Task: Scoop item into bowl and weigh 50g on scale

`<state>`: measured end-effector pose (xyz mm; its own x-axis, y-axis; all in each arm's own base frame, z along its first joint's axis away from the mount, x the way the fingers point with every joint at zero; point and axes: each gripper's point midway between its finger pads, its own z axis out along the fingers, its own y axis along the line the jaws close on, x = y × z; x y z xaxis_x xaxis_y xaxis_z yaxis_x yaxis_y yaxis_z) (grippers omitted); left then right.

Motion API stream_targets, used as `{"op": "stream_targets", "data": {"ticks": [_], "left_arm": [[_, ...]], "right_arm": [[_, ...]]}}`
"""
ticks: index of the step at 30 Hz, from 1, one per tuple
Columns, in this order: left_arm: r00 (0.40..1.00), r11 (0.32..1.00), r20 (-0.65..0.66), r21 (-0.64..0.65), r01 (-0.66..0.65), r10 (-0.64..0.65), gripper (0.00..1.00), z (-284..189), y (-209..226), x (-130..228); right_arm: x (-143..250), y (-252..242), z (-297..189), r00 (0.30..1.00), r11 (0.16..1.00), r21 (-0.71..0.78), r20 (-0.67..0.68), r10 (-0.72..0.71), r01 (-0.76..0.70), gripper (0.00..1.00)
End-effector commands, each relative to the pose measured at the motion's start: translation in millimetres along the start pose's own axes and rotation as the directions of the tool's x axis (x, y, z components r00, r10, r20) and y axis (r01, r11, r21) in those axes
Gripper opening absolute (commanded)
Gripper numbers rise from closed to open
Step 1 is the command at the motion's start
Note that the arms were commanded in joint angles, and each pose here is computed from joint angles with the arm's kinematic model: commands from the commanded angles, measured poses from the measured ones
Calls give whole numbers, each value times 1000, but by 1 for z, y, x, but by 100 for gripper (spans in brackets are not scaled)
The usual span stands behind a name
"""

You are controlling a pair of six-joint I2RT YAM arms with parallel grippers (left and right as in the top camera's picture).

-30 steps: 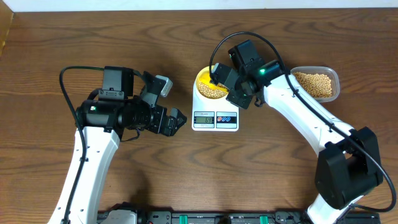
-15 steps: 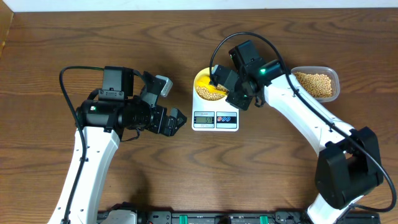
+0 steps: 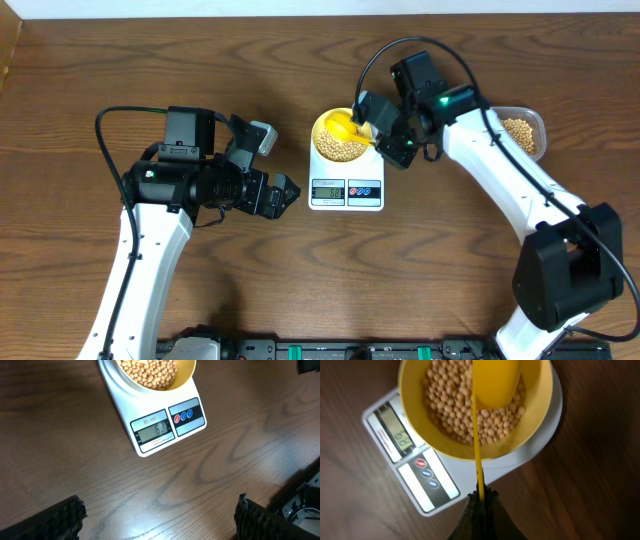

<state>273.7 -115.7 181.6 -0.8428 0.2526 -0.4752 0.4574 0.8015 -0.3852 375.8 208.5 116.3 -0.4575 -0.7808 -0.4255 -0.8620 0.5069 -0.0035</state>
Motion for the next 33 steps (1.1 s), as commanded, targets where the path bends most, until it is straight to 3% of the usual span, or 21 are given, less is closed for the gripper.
{"op": "stream_targets", "data": {"ticks": [1, 7, 22, 33], "left_arm": [[1000, 1000, -10, -9, 4, -4, 98, 1, 3, 3], [1000, 1000, -10, -9, 4, -4, 98, 1, 3, 3], [1000, 1000, -10, -9, 4, -4, 98, 1, 3, 3], [1000, 1000, -10, -9, 4, -4, 98, 1, 3, 3]], "right_arm": [[-20, 6, -21, 993, 992, -117, 112, 50, -36, 1], [-16, 3, -35, 981, 975, -204, 148, 123, -91, 1], [0, -18, -14, 1000, 999, 29, 3, 16, -16, 1], [-1, -12, -4, 1000, 999, 33, -23, -7, 8, 1]]}}
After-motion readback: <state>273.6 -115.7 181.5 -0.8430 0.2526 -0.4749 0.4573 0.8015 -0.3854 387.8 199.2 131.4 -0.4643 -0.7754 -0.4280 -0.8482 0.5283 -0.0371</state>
